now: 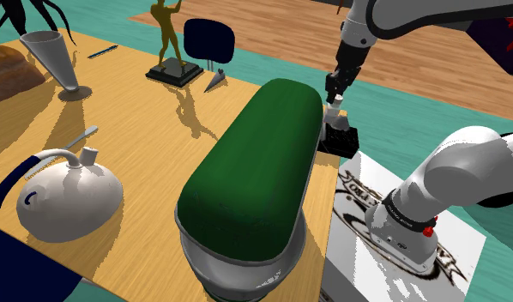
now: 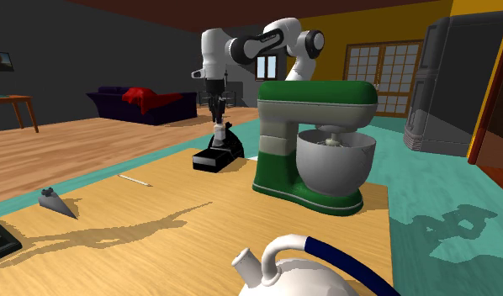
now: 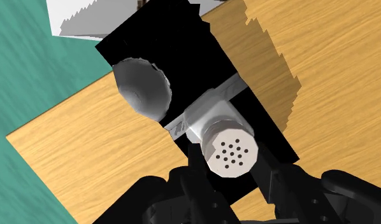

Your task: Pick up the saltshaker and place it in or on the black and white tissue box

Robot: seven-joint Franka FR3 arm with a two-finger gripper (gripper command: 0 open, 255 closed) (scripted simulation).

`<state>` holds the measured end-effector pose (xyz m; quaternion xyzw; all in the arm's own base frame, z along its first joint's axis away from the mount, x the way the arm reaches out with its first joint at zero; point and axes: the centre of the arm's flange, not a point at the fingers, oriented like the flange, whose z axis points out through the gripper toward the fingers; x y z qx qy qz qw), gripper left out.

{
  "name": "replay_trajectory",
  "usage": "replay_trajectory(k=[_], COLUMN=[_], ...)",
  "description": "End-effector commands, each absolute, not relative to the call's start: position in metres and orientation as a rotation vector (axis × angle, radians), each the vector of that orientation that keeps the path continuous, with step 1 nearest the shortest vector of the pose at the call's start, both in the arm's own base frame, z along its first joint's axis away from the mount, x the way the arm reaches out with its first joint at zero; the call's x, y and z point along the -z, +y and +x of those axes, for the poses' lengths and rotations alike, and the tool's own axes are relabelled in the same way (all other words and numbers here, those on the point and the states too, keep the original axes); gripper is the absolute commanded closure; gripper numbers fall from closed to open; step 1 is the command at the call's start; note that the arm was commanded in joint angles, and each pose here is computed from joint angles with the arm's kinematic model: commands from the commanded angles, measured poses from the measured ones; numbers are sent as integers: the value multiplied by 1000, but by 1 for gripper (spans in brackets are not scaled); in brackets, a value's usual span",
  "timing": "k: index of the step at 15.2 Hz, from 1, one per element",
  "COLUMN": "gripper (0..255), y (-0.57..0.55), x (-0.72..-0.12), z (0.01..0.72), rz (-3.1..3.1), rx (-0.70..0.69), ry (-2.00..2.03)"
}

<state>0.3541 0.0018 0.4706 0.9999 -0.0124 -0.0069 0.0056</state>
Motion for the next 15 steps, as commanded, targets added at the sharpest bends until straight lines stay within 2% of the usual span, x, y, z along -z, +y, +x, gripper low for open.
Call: replay_trajectory(k=[1,3,4,9,13,15], gripper=[255,255,0,0,0,0], y=[2,2,2,2,2,2], x=[-470,-470,-470,-470,-520,-520], z=[354,354,354,354,355,355], rz=[3130,3130,3130,3130,3130,3130], rx=[21,21,21,21,21,21], ry=[-39,-39,-39,-39,-39,-39])
